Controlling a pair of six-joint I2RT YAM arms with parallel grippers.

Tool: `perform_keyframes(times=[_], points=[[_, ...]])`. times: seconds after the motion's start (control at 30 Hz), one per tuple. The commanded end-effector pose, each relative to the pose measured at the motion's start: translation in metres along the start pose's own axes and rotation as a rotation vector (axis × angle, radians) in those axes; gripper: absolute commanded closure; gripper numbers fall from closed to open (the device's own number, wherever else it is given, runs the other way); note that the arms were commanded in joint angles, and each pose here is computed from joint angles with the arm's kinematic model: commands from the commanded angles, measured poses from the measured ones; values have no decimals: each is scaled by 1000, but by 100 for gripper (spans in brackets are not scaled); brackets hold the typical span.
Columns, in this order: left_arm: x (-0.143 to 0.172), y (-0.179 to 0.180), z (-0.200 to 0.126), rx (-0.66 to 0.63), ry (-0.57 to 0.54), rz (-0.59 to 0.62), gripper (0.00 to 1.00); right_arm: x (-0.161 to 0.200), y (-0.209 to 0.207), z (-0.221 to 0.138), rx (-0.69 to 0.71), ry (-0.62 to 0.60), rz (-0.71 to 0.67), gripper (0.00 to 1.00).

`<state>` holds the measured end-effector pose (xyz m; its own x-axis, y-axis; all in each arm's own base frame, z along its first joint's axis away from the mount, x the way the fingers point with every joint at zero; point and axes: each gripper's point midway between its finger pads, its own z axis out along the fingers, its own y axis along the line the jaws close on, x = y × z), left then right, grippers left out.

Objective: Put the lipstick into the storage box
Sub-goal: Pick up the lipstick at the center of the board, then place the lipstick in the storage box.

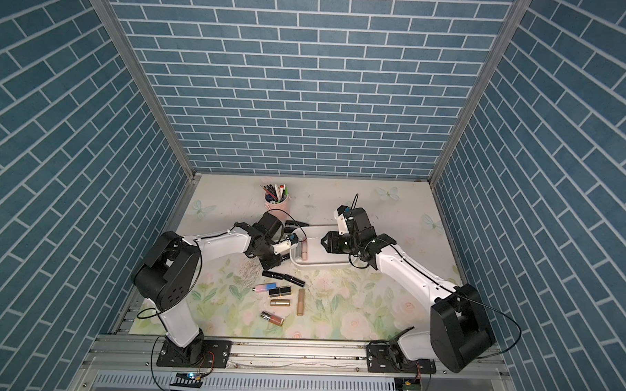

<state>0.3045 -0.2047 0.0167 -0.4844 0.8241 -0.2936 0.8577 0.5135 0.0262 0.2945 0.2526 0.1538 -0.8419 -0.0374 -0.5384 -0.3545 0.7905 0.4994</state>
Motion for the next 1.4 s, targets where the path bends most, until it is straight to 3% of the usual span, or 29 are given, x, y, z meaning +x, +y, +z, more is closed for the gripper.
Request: perform_keyframes(times=[0.0, 0.27, 0.43, 0.63, 0.87, 1.1, 1.37], points=[[2, 19, -11, -71, 4, -48, 89, -7, 0, -1, 1, -17, -26, 55], [-6, 39, -56, -151, -114, -149, 90, -17, 8, 0, -27, -31, -31, 55], [-16, 51, -102, -176, -263, -238, 89, -30, 23, -3, -79, -57, -44, 55], [-48, 44, -177, -98, -574, -309, 89, -57, 57, -17, -277, -125, -49, 53], [-91, 10, -241, 156, -931, -375, 89, -84, 119, -57, -597, -235, -121, 38], [-102, -12, -260, 296, -1042, -408, 90, -89, 147, -82, -750, -283, -185, 32], [-115, -33, -262, 361, -1057, -382, 89, -90, 169, -86, -809, -286, -228, 32]])
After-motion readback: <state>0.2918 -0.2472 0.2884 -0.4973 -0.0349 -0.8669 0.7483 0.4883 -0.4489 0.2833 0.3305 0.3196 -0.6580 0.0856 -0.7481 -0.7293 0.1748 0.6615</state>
